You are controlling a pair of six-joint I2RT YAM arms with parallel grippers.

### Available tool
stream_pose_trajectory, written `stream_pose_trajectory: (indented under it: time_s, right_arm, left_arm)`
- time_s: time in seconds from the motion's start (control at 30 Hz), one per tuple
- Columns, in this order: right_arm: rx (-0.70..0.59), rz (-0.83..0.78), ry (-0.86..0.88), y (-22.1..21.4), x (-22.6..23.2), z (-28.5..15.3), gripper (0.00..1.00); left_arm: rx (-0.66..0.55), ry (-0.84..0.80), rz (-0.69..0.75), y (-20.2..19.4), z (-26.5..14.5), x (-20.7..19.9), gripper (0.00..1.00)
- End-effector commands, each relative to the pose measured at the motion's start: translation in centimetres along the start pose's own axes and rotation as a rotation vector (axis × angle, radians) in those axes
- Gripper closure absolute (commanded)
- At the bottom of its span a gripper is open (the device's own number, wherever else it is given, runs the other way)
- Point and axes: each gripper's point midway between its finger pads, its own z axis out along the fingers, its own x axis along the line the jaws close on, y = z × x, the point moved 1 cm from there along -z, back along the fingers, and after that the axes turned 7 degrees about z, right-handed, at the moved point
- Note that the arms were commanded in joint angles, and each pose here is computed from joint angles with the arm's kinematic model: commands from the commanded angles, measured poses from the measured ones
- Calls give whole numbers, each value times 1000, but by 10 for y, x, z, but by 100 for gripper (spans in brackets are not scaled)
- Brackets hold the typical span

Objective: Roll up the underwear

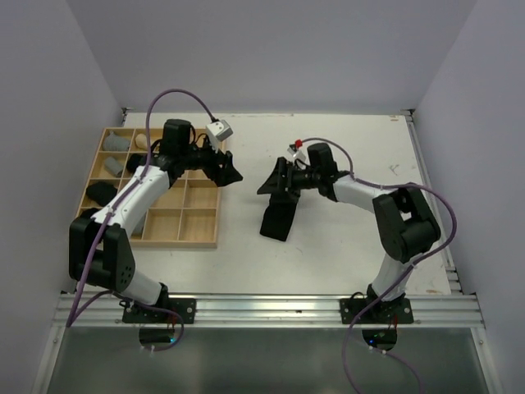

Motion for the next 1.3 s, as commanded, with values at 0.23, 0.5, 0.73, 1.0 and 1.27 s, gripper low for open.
stream_pose_trajectory:
  time_s: [0.23,0.5,0.73,1.0,1.27]
  right_arm:
    - [-22,333,-42,-57,-61,38,16]
    - [97,463,52,-96,-99,49,20]
    - [64,212,108,-56,-15,22,20]
    - [-70,109,87,29,-5,1,19]
    - [-25,186,72,37,-67,35,21]
  left_arm:
    - [-22,-11,13,3,1,5,18]
    - [-1,-11,16,-5,0,8,18]
    - [-18,-63,52,-4,-1,0,18]
    - [-39,-71,76,-3,3,1,18]
    - [-35,-41,78,1,6,11,19]
